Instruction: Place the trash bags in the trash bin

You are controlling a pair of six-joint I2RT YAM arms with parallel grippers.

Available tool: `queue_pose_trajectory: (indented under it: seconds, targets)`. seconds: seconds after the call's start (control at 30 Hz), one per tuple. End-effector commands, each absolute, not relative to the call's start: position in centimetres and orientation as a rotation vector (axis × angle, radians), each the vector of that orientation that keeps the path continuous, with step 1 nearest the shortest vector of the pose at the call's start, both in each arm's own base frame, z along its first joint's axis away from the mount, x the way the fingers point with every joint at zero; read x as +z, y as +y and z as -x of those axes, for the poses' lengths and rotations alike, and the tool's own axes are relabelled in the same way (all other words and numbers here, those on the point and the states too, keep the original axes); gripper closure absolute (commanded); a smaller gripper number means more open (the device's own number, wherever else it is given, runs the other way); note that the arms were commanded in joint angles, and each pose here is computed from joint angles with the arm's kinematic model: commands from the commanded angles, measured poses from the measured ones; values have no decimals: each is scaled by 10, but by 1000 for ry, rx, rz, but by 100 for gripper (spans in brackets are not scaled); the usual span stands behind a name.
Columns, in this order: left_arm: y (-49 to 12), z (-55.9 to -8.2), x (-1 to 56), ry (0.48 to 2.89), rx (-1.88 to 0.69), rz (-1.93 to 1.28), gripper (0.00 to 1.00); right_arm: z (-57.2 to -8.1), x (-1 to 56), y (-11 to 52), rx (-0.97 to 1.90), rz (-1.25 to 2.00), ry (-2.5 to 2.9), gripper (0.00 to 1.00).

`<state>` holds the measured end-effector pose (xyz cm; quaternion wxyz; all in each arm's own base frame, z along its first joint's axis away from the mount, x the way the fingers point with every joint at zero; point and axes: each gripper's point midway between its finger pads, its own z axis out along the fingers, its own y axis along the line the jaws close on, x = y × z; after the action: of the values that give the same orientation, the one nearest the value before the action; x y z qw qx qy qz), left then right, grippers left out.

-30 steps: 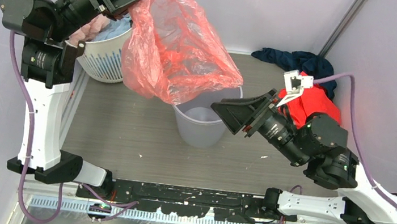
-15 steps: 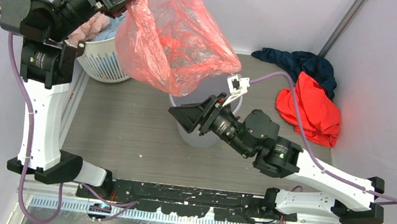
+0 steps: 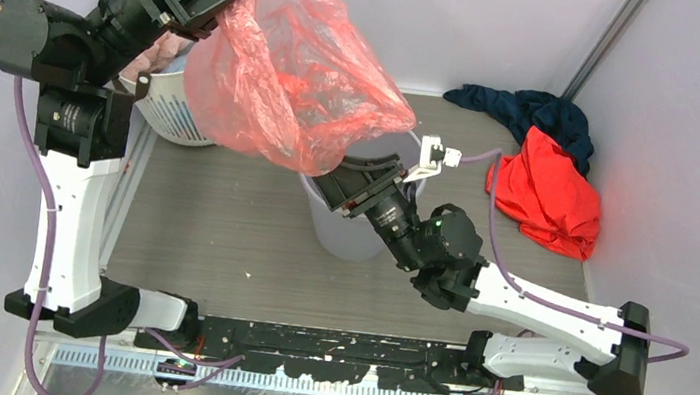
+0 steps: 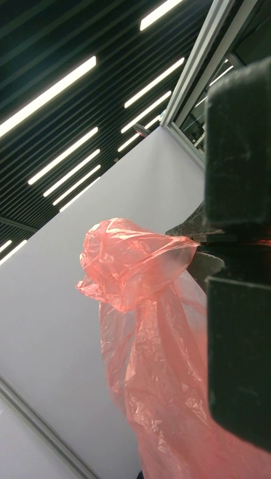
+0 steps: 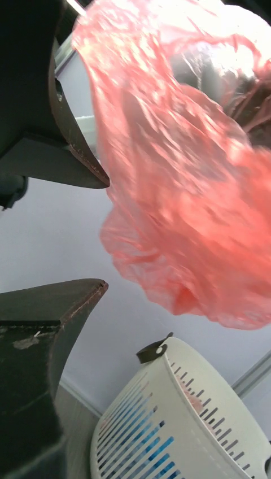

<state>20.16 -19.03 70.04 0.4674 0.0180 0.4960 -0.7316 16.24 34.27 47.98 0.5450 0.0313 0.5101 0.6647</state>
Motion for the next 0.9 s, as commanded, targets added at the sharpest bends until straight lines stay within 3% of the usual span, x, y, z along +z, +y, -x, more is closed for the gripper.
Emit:
queue_pose_trajectory:
  seconds: [0.0, 0.5, 0.87]
  targets:
    - [-182, -171, 719, 1107, -1815, -99, 100, -175, 509, 329, 1675, -202, 1034, 35]
    - [-183, -175, 705, 1120, -1832, -83, 100, -190, 517, 310, 1801, -255, 849, 44]
    - [-183, -174, 701, 1120, -1845, -72, 100, -198, 532, 308, 1836, -275, 788, 32]
